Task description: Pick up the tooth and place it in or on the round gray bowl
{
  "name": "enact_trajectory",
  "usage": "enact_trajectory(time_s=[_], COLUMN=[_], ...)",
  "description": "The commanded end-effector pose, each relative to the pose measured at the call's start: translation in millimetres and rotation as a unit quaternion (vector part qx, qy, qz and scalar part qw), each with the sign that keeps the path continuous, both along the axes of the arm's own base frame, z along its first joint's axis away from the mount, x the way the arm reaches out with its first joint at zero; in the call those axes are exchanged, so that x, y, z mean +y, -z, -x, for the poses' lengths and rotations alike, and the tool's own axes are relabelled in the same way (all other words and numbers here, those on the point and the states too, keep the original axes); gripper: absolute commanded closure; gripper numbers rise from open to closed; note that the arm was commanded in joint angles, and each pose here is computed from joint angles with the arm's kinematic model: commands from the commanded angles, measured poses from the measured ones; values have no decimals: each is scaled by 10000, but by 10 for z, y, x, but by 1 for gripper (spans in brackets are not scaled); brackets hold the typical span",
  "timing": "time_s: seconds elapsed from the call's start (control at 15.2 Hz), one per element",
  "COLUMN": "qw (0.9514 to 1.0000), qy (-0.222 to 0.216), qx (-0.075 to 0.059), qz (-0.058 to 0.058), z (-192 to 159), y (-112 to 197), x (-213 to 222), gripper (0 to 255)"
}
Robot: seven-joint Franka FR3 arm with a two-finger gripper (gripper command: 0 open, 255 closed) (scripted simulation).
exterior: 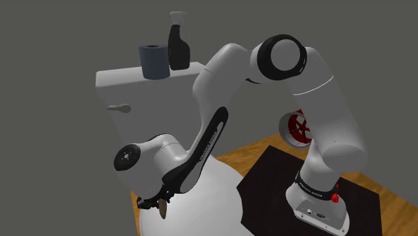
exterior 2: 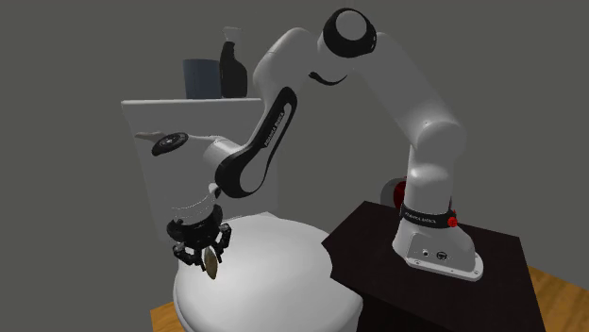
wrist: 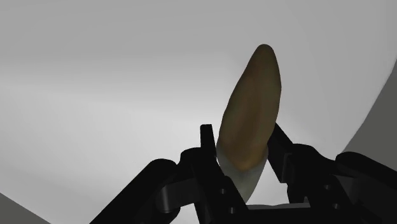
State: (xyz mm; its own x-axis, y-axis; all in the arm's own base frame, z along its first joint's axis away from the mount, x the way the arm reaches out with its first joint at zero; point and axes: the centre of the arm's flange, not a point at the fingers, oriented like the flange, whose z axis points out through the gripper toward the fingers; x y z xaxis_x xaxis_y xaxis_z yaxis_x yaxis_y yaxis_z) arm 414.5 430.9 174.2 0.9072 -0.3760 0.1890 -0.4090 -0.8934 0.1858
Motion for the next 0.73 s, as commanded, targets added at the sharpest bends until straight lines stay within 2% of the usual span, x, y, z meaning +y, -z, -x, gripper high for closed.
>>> enact_trajectory(time_s=[0.0,0.26,0.66], qw=[10000,10000,10000], qy=[11,10,10], qx=[21,22,22], qz=[30,29,29], z=[-1,7,7], y=[22,30,-287], x=[-15,-30,-30], gripper=[255,255,255])
